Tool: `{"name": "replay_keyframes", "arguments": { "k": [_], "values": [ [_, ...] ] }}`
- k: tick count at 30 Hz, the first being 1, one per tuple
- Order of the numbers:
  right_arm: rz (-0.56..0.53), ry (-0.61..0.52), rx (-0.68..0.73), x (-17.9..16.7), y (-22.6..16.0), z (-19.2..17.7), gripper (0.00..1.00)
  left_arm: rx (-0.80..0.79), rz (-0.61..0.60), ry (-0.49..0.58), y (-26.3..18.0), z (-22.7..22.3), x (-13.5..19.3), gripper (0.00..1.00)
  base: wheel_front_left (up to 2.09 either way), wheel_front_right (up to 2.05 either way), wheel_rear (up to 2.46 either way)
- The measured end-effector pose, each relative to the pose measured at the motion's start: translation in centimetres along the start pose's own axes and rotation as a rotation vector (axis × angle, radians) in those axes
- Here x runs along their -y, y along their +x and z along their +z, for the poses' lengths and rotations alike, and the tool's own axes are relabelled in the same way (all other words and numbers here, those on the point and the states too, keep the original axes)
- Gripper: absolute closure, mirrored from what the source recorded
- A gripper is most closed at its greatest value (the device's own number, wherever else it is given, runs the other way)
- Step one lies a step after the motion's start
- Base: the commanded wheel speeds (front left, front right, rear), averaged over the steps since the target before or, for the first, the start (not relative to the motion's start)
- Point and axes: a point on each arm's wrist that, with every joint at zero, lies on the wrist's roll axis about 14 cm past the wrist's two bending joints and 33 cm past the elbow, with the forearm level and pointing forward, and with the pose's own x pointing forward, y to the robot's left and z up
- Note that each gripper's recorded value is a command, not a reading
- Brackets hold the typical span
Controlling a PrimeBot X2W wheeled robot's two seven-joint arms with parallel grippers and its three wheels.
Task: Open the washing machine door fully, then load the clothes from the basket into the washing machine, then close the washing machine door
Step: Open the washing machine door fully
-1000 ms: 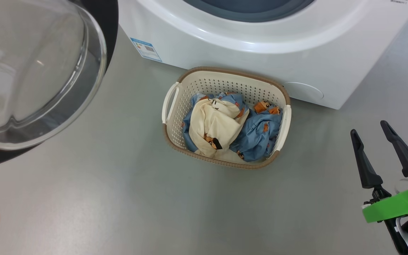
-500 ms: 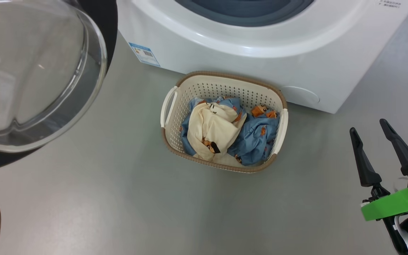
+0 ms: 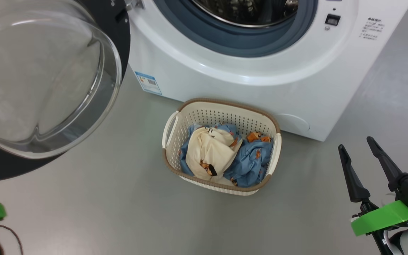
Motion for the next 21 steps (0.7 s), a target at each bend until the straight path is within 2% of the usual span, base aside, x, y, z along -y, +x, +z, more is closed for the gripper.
{"name": "replay_keyframes", "arguments": {
  "k": [11, 21],
  "values": [
    [-0.045, -0.008, 0.030, 0.3, -2.3, 1.8, 0.00, -0.009, -0.202, -0.063, -3.3, -1.4, 5.3, 0.00, 0.00, 0.00, 0.00],
    [-0.132, -0.021, 0.065, 2.2, -5.0, 3.4, 0.00, -0.058, -0.431, -0.049, -6.4, -3.5, 11.8, 0.00, 0.00, 0.00, 0.00]
  ]
}}
